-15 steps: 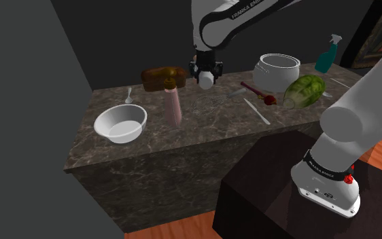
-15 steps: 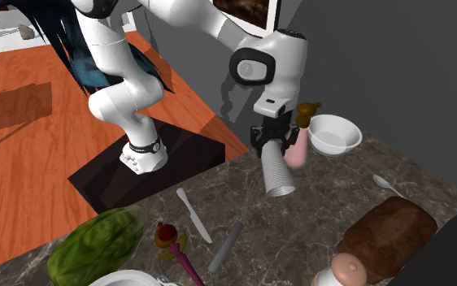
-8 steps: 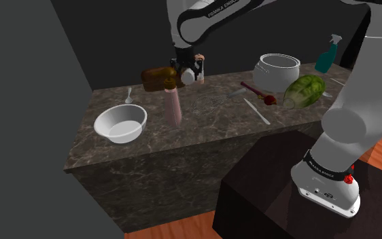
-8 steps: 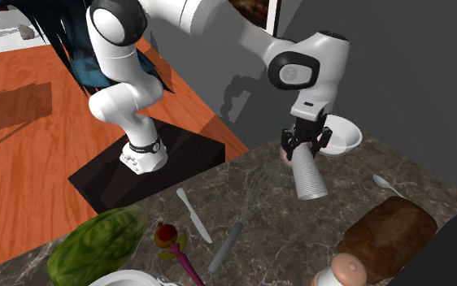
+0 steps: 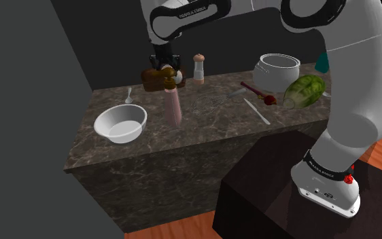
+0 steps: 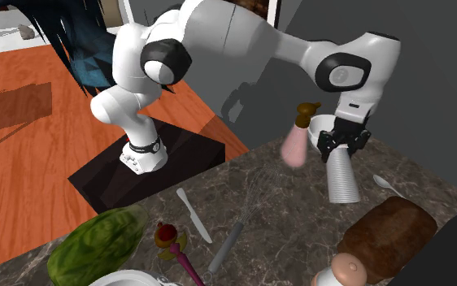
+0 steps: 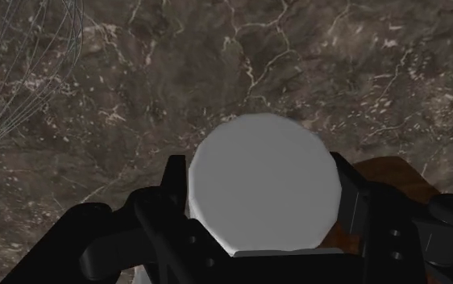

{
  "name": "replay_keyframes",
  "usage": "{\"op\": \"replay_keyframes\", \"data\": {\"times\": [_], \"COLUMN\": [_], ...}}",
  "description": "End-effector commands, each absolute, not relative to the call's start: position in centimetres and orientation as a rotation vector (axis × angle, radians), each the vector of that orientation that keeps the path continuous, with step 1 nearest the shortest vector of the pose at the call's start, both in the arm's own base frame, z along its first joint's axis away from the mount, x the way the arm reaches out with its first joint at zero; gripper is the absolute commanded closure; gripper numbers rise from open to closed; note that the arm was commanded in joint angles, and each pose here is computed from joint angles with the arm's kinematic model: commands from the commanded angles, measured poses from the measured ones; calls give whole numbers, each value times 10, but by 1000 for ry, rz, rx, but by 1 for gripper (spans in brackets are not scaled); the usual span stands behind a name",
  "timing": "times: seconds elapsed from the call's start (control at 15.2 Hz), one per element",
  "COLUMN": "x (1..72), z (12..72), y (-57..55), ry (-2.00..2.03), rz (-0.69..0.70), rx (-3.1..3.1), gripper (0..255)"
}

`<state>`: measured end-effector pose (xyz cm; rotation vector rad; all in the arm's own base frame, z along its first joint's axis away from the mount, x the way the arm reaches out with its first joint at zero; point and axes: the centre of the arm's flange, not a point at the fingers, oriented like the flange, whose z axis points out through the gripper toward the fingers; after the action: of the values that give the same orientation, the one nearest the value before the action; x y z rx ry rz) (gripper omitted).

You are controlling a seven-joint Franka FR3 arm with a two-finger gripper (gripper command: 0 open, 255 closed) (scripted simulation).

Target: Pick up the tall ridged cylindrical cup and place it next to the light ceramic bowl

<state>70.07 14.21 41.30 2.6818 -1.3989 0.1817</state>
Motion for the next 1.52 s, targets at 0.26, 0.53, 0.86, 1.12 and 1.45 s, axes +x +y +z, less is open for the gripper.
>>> {"op": "replay_keyframes", "data": {"times": [0.26,0.53,0.86,1.12,1.45], "x": [728,728,728,728,728], "z": [392,371,344,323,297], "y": [153,153,153,153,153], "ry": [-1401,-1401,-1401,-1401,-1401], "rz": [182,182,182,182,182], "rx": [2679,2679,2679,2679,2679], "gripper": [255,255,255,255,255]}}
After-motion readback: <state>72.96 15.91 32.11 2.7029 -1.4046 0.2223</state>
